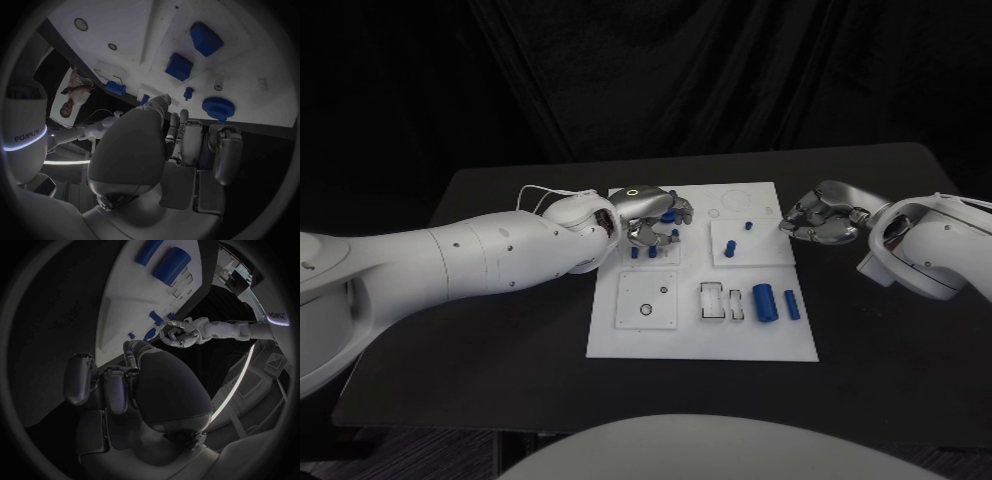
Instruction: Assemble the parts on the task board
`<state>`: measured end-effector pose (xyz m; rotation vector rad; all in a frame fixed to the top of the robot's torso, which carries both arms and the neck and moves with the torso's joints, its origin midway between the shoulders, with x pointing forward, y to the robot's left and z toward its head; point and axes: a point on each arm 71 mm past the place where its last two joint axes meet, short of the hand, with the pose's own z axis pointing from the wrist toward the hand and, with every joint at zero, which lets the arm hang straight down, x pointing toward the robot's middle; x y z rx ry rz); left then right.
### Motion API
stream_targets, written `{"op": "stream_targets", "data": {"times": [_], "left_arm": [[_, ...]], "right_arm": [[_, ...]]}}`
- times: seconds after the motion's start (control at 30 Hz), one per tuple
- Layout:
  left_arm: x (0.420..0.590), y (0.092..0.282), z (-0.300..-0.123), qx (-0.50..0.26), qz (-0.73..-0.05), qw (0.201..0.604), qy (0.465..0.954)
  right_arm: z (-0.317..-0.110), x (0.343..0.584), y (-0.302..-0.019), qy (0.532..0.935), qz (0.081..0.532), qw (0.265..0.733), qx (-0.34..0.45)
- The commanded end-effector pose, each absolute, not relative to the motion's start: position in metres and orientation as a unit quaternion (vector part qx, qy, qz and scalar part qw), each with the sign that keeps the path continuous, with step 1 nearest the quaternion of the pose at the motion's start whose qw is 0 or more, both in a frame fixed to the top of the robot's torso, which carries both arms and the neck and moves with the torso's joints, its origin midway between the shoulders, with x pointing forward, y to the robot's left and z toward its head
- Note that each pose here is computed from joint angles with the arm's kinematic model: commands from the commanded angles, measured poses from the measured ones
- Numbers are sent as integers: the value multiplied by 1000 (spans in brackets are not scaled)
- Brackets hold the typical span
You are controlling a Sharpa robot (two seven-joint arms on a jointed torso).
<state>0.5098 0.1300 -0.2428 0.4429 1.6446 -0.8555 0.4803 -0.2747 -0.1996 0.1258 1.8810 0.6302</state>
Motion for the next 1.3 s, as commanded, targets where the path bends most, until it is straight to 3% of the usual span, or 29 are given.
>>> {"op": "stream_targets", "data": {"times": [0.03, 0.33, 0.87, 1.3], "left_arm": [[508, 126, -249, 216, -356, 557, 719], [509, 123, -252, 213, -350, 560, 720], [509, 122, -242, 207, -365, 614, 668], [513, 124, -245, 198, -347, 609, 685]], "right_arm": [[-198, 480, -275, 780, 272, 560, 55], [-199, 479, -277, 781, 272, 560, 56], [-201, 479, -277, 789, 266, 551, 56], [-203, 478, -277, 796, 261, 542, 57]]}}
